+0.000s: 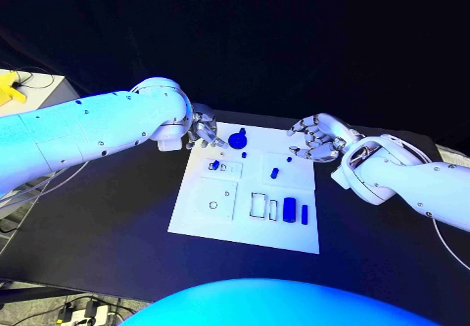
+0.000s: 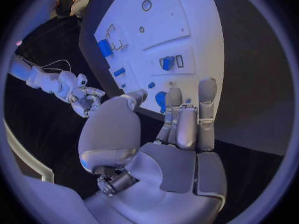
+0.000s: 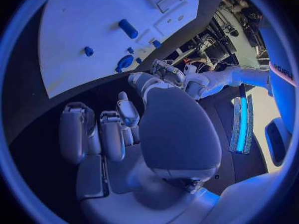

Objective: Assemble the parts on the task board

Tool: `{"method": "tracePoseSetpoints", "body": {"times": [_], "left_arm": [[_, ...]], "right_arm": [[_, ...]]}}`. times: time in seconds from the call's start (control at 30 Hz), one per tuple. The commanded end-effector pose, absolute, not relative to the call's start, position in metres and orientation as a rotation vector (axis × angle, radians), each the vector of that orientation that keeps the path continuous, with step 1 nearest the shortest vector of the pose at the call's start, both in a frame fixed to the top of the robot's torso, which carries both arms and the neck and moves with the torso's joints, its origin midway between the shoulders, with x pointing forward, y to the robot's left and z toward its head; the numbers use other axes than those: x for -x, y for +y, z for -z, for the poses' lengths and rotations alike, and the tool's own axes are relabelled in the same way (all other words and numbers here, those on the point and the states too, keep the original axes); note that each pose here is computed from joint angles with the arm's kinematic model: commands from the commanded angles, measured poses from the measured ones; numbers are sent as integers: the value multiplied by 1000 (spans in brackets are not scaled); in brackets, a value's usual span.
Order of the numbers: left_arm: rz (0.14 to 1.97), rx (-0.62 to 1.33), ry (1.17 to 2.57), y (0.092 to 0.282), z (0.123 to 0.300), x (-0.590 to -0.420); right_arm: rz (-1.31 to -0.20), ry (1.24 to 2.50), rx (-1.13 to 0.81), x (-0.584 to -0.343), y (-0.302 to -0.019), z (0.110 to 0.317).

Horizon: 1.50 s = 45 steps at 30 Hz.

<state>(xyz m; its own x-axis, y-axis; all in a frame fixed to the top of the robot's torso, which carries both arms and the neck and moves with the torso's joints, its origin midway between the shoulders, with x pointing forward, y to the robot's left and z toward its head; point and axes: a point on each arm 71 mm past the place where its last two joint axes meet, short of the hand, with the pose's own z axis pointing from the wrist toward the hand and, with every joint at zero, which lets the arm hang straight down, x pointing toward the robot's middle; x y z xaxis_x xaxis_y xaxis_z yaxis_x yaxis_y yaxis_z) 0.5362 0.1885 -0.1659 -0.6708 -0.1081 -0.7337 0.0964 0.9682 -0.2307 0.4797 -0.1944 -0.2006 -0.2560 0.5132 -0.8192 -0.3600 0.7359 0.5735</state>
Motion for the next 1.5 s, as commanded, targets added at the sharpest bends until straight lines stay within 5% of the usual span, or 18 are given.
{"method": "tracePoseSetpoints", "body": {"times": [0.03,0.47,1.5], "left_arm": [[236,-113,2383,185,172,-536],[203,-160,2433,176,179,-539],[271,-113,2436,186,186,-523]], "right_arm": [[-840,1635,-117,-479,-192,201],[-848,1630,-125,-478,-191,200],[-847,1629,-137,-478,-193,201]]}}
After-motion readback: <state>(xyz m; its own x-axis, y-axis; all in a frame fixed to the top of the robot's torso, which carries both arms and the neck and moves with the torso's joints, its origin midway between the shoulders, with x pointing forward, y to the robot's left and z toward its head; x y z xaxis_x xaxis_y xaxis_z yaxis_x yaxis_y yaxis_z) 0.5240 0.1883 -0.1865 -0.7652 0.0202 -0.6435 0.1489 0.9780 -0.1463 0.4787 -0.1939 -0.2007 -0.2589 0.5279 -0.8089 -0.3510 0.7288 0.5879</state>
